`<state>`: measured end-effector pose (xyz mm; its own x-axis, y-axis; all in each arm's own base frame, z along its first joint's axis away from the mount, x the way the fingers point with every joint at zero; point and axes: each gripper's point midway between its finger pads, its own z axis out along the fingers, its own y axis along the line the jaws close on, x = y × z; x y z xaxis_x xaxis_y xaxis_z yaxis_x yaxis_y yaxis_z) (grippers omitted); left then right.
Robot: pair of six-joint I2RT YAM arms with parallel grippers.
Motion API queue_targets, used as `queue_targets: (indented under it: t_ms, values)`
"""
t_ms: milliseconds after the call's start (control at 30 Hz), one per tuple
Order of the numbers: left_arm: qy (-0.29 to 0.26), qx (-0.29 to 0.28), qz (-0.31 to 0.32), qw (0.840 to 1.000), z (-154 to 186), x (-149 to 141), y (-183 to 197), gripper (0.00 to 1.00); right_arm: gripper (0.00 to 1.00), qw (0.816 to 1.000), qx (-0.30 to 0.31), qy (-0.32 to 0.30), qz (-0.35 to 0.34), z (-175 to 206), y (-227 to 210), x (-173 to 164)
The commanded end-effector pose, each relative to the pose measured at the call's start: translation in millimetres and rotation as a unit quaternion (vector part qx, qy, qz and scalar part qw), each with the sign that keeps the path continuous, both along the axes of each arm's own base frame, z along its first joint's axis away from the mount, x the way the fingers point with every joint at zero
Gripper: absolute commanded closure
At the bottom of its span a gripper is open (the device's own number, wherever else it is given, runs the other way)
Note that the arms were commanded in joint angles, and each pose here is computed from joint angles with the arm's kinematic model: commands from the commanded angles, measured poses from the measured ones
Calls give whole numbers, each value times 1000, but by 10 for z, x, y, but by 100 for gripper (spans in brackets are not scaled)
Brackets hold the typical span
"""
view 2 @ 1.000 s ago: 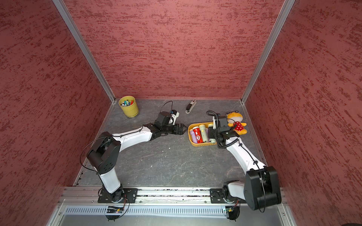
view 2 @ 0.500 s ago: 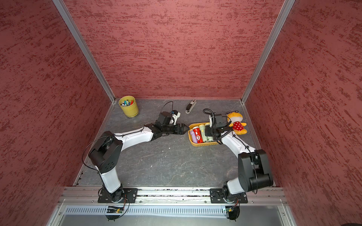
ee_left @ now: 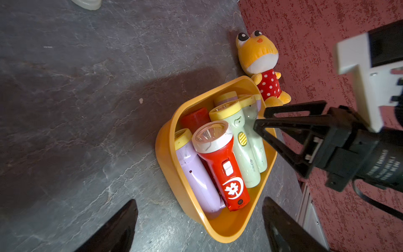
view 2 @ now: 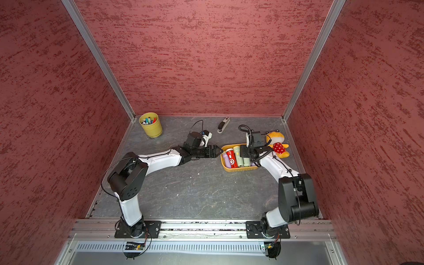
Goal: Put the flashlights into the storage boxes
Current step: Place the flashlight at the storage box, then move the storage box to the center of the board.
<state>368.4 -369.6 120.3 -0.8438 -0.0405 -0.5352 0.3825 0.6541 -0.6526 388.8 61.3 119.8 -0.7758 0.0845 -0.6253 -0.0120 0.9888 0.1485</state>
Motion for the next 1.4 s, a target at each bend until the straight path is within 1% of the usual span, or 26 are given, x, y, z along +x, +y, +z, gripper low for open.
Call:
queue_targets:
  t_ms: [0, 100, 200, 267, 400, 533, 667, 800, 900, 967, 1033, 1167, 1367]
  values:
    - [3, -4, -7, 1000, -18, 4, -64, 11, 30, 998, 19, -37, -42, 304, -268, 49]
    - [3, -3, -6, 1000, -27, 12, -67, 10, 25, 995, 57, -41, -75, 308, -498, 124]
    - [2, -3, -4, 1000, -17, 20, -55, 10, 23, 986, 124, -51, -101, 305, -677, 217]
    - [-1, -1, -2, 1000, -7, 25, -46, 10, 22, 980, 160, -49, -112, 206, -735, 283]
    - [-3, 0, 0, 1000, -6, 37, -27, 9, 20, 976, 175, -35, -126, 36, -842, 355]
    - [-4, 5, 2, 1000, -14, 59, 21, 9, 20, 971, 207, -19, -118, -116, -796, 400]
    - [-2, 13, 4, 1000, -38, 68, 80, 9, 21, 970, 215, 1, -117, -249, -764, 371]
    - [-4, 17, 15, 1000, -42, 103, 175, 8, 22, 961, 261, 8, -89, -249, -582, 303]
    - [-9, 24, 24, 999, -12, 136, 278, 9, 24, 959, 270, 12, -81, -235, -482, 222]
    - [-22, 36, 30, 999, 15, 154, 362, 8, 24, 959, 274, 10, -75, -192, -407, 161]
    - [-38, 52, 41, 997, 58, 187, 480, 8, 24, 956, 285, 10, -63, -142, -272, 107]
    - [-62, 72, 73, 993, 141, 268, 768, 8, 24, 958, 285, 11, -42, -86, 9, 38]
    - [-92, 99, 132, 982, 262, 385, 1278, 6, 25, 955, 297, 15, 7, -1, 639, 26]
